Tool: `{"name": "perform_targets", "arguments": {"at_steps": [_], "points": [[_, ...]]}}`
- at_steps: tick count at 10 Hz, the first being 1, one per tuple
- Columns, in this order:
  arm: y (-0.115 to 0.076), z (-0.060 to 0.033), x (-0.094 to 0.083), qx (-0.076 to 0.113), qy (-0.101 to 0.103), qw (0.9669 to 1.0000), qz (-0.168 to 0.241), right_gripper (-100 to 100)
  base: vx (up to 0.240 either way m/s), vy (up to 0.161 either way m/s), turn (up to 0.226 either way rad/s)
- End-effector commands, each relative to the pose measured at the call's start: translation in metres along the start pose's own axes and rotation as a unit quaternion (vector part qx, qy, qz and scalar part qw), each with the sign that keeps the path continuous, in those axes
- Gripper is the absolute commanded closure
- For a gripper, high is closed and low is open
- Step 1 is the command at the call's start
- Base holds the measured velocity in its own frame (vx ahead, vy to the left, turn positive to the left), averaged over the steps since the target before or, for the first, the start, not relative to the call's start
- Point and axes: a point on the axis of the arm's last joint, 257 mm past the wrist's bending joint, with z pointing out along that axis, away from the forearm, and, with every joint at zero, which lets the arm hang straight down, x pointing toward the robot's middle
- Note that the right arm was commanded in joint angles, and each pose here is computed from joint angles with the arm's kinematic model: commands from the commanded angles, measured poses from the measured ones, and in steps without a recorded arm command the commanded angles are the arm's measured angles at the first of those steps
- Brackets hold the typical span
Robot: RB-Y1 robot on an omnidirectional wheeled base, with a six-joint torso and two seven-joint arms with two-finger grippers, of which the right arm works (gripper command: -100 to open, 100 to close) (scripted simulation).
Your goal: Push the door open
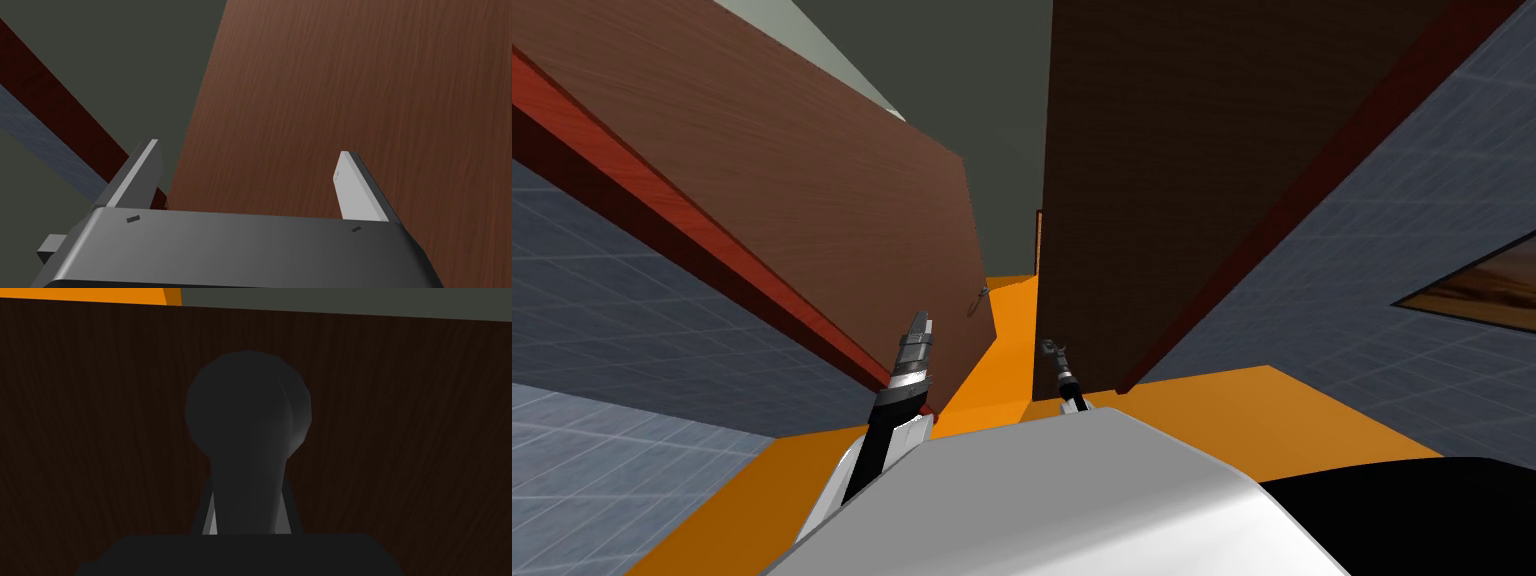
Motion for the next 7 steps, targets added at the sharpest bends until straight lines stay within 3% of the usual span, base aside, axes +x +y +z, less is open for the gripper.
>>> {"name": "perform_targets", "arguments": {"at_steps": [1, 4, 7], "points": [[-0.002, -0.0020, 0.000, 0.003, 0.000, 1.0000, 0.000, 100, -0.013, -0.002, 0.013], [-0.002, -0.0020, 0.000, 0.003, 0.000, 1.0000, 0.000, 100, 0.000, 0.000, 0.000], [0.000, 0.0012, -0.016, 0.000, -0.012, 0.9999, -0.008, 100, 0.149, 0.034, -0.040]]}}
